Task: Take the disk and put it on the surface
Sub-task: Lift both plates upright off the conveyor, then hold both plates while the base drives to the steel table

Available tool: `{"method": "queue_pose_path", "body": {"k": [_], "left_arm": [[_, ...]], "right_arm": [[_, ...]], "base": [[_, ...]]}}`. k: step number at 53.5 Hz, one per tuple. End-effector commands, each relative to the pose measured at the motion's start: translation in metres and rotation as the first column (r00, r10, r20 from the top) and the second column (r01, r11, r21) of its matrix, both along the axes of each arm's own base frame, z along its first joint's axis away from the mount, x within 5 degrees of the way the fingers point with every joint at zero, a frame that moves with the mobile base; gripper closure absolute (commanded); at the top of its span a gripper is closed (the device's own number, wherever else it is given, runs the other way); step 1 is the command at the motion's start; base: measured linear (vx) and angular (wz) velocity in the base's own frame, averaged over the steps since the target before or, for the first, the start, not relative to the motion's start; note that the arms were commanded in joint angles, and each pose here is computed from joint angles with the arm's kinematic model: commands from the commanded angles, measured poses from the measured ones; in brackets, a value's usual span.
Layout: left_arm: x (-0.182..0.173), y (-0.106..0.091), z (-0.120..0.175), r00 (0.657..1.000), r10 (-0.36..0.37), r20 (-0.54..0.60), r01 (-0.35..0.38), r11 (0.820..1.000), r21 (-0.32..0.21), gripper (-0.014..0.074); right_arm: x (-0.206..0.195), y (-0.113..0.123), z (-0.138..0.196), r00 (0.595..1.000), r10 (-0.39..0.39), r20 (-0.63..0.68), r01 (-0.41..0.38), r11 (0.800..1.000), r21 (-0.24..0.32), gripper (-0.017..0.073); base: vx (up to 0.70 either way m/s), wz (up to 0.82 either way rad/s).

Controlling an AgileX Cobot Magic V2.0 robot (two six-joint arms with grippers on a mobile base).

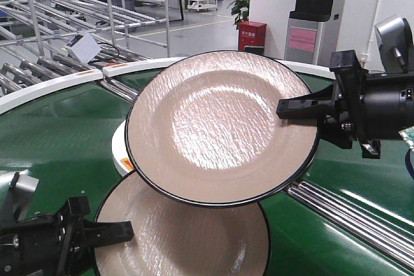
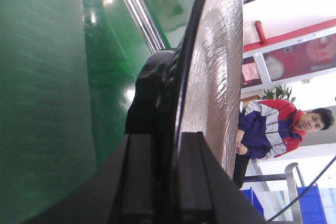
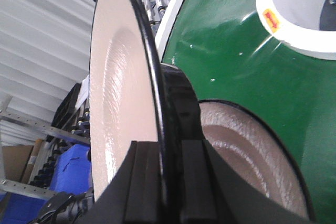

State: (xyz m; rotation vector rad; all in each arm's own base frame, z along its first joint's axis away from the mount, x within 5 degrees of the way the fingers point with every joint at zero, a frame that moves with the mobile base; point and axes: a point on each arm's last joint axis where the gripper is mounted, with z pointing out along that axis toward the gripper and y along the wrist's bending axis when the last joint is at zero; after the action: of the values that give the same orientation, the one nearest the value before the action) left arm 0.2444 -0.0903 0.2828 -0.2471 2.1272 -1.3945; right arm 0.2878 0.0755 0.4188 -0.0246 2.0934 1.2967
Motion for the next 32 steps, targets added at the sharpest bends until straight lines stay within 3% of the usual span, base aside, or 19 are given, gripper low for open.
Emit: {"method": "queue_pose_path", "body": {"k": [1,32], "left_arm": [[-0.0016,-0.0023,0.0286,0.998,0.024,0.052,-0.016,0.989,-0.149,0.0595],[-0.0007,-0.0016,0.0281,0.998,0.036,0.05,-0.028,0.989,-0.144,0.0595]], "right_arm": [[-0.0097,0.0004,0.0323,0.996,-0.042,0.083,0.031,0.991,0.128,0.0567],[-0.0099,0.0005,0.0322,0.996,-0.04,0.082,0.029,0.991,0.128,0.0567]], "base": [[0.0,0.0],[0.0,0.0]]}}
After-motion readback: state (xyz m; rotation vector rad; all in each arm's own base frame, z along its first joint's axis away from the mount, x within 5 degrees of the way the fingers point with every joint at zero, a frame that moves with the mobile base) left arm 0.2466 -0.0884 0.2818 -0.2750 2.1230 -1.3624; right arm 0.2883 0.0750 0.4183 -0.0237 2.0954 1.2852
